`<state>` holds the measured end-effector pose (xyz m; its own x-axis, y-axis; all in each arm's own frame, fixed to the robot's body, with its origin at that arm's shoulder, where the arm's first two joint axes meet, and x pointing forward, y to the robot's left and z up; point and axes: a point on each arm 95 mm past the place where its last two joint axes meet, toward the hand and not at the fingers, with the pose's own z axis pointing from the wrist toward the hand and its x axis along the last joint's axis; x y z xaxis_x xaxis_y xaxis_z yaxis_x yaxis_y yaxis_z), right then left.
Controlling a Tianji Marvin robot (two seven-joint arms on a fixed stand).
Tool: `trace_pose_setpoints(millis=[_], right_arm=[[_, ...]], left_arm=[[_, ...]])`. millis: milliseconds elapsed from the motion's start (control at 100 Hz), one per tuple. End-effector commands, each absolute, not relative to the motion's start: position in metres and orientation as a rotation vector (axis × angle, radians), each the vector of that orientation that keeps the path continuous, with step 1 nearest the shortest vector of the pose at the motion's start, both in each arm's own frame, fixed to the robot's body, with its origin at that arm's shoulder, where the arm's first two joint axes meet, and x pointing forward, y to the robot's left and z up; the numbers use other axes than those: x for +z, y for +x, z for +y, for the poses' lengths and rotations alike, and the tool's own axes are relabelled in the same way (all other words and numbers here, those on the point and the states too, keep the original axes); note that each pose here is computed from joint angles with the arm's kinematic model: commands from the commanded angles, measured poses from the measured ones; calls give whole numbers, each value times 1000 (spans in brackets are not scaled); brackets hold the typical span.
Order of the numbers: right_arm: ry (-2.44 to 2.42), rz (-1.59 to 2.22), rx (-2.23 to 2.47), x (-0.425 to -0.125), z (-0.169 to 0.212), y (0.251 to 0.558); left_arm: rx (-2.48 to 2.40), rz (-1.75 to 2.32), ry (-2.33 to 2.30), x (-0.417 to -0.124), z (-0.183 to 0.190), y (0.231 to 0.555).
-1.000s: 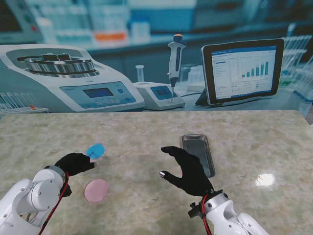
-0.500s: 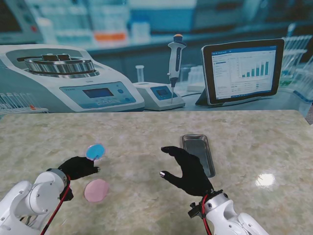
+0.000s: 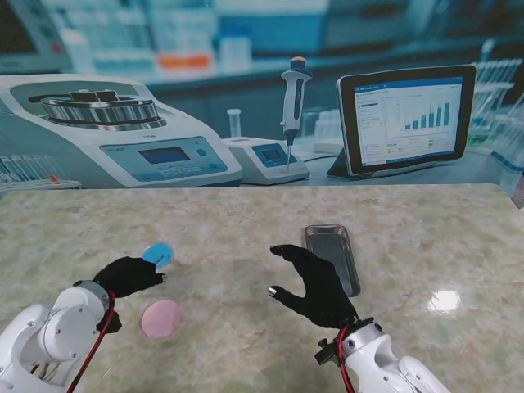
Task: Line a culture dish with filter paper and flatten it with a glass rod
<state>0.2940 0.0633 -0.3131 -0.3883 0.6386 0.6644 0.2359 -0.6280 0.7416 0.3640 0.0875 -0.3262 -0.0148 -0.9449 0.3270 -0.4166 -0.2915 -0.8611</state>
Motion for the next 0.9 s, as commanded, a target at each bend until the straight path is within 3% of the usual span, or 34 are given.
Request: trace_pose_setpoints(millis=[0,890], right_arm=[[1558,1172,2106,-313,65,291],[1551,1167,2107,-313,65,289]], left_arm=[[-1305,1405,-1724,-322,87,364],[-1668,1309,-1739,-295,70,351]])
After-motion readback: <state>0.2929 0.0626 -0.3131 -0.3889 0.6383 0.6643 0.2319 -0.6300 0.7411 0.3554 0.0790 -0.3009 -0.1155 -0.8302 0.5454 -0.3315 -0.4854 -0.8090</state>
